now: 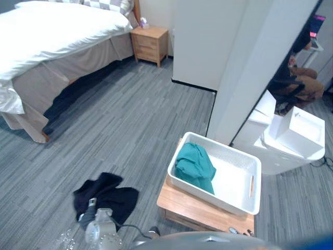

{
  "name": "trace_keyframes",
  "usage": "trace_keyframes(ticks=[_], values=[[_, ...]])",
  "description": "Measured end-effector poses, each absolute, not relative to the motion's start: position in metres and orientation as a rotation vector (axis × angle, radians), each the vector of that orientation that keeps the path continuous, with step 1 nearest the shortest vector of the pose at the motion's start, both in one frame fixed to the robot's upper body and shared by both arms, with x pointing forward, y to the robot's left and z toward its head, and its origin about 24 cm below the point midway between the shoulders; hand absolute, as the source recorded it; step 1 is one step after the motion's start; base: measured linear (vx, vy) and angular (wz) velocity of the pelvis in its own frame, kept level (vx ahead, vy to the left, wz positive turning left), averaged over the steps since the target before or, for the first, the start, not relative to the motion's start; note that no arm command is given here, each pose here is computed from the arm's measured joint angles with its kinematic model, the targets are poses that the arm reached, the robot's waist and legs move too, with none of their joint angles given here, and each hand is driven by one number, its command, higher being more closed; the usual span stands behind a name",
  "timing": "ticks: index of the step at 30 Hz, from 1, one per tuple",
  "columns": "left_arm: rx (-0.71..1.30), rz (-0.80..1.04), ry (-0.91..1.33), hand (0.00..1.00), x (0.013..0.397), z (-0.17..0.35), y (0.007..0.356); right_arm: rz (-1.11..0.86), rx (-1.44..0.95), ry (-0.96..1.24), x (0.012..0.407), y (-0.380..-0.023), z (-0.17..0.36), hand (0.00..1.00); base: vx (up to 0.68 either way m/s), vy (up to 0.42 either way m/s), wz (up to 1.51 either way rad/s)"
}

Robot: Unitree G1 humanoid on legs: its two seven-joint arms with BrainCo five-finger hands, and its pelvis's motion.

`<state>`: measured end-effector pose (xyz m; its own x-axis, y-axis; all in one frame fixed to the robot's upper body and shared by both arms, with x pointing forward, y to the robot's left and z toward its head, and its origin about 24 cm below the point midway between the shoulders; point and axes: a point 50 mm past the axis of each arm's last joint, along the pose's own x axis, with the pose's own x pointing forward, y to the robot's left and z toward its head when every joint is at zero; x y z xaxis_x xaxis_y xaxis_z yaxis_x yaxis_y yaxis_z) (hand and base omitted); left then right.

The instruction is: Tidy the bed and pick cloth on bed and put in laundry

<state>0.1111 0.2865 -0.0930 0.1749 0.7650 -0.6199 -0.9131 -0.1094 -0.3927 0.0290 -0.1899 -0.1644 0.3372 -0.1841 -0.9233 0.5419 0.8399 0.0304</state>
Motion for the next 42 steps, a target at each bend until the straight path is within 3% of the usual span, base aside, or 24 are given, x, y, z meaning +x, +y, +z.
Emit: trace_keyframes(ticks=[2, 7, 10, 14, 20, 30, 32, 35, 42], values=[[-0.893, 1.574, 0.065, 1.00, 0.119, -0.074, 0.310, -0.487, 0.381, 1.135, 0.028, -0.188, -0.165, 0.00, 0.18, 0.048, 0.29], [-0.839, 1.667, -0.258, 1.00, 0.127, -0.015, 0.354, -0.460, 0.354, 1.107, 0.030, -0.189, -0.164, 0.00, 0.17, -0.018, 0.04], [-0.728, 1.586, -0.423, 1.00, 0.139, 0.025, 0.367, -0.446, 0.308, 1.101, 0.030, -0.196, -0.163, 0.00, 0.13, -0.103, -0.04], [-0.627, 1.398, -0.607, 1.00, 0.154, 0.070, 0.358, -0.477, 0.278, 1.096, 0.025, -0.205, -0.163, 0.00, 0.11, -0.153, 0.04], [-0.368, 0.934, -0.673, 1.00, 0.193, 0.113, 0.312, -0.463, 0.242, 1.067, 0.022, -0.215, -0.160, 0.00, 0.02, -0.154, -0.32], [-0.164, 0.343, -0.422, 1.00, 0.243, 0.089, 0.220, -0.381, 0.203, 1.059, 0.031, -0.203, -0.160, 0.00, -0.13, -0.137, -0.61], [-0.147, 0.188, -0.360, 1.00, 0.248, 0.076, 0.185, -0.388, 0.189, 1.079, 0.025, -0.206, -0.160, 0.00, -0.19, -0.075, -0.03], [-0.130, 0.077, -0.347, 1.00, 0.248, 0.073, 0.159, -0.403, 0.166, 1.082, 0.022, -0.213, -0.159, 0.00, -0.11, -0.046, -0.06], [-0.109, 0.030, -0.318, 1.00, 0.248, 0.069, 0.143, -0.418, 0.165, 1.100, 0.015, -0.214, -0.159, 0.00, 0.02, -0.010, -0.16]])
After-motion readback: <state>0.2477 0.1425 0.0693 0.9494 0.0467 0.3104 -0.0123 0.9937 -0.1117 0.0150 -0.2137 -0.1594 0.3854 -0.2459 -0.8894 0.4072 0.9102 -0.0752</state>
